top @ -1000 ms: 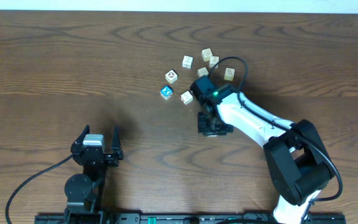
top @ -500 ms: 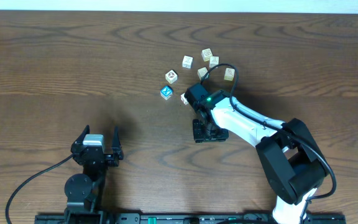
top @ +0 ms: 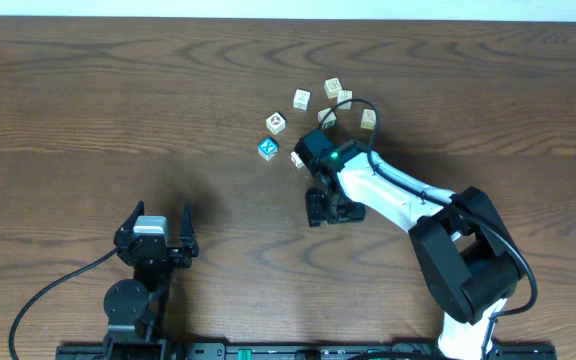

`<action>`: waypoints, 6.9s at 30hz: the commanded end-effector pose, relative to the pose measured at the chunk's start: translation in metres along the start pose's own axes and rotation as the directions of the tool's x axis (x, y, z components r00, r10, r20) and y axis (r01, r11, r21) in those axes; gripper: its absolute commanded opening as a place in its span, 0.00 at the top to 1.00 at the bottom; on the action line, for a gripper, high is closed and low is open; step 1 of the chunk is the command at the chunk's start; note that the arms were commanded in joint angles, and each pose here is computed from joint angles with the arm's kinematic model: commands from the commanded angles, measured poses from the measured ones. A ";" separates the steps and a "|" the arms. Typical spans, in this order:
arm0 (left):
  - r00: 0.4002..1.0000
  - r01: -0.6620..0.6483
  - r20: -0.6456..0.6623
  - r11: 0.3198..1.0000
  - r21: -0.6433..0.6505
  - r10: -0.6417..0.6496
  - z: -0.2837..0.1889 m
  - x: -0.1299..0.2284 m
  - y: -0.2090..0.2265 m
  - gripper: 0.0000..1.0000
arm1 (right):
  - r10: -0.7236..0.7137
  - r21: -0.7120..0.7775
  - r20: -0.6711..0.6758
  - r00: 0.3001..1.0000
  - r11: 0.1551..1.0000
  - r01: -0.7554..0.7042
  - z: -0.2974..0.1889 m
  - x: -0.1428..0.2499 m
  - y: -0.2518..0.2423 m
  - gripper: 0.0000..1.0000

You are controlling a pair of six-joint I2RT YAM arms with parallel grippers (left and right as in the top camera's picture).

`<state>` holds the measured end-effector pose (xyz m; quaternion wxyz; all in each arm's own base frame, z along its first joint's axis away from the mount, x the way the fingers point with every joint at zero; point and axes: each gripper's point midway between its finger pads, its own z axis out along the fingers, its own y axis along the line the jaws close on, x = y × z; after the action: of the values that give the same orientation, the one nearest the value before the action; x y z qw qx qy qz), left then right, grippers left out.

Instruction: Lift 3 blocks

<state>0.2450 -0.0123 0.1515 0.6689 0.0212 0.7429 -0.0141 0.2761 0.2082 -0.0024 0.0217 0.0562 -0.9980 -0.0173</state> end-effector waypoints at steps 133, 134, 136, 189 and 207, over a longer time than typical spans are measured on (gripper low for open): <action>0.999 0.012 -0.049 1.000 -0.015 -0.013 0.000 0.015 0.003 0.24 | -0.031 -0.093 0.185 0.982 0.994 0.049 -0.015 0.020 -0.014 0.78; 0.999 0.012 -0.050 1.000 -0.015 -0.013 0.000 0.015 0.003 0.24 | -0.040 -0.091 0.184 0.982 0.994 0.058 -0.014 0.020 -0.014 0.80; 0.999 0.012 -0.049 1.000 -0.015 -0.013 0.000 0.015 0.003 0.24 | -0.045 -0.088 0.179 0.983 0.994 0.061 -0.013 0.021 -0.014 0.81; 0.999 0.012 -0.049 1.000 -0.015 -0.013 0.000 0.015 0.003 0.24 | 0.015 0.061 0.182 0.983 0.998 -0.026 0.019 0.013 -0.036 0.84; 0.999 0.012 -0.049 1.000 -0.015 -0.013 0.000 0.015 0.003 0.24 | 0.107 -0.030 0.189 0.976 0.994 -0.103 0.018 0.000 -0.037 0.78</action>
<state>0.2450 -0.0123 0.1515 0.6689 0.0212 0.7429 -0.0141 0.2922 0.1741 -0.0030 -0.1082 0.0113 -0.9938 -0.0245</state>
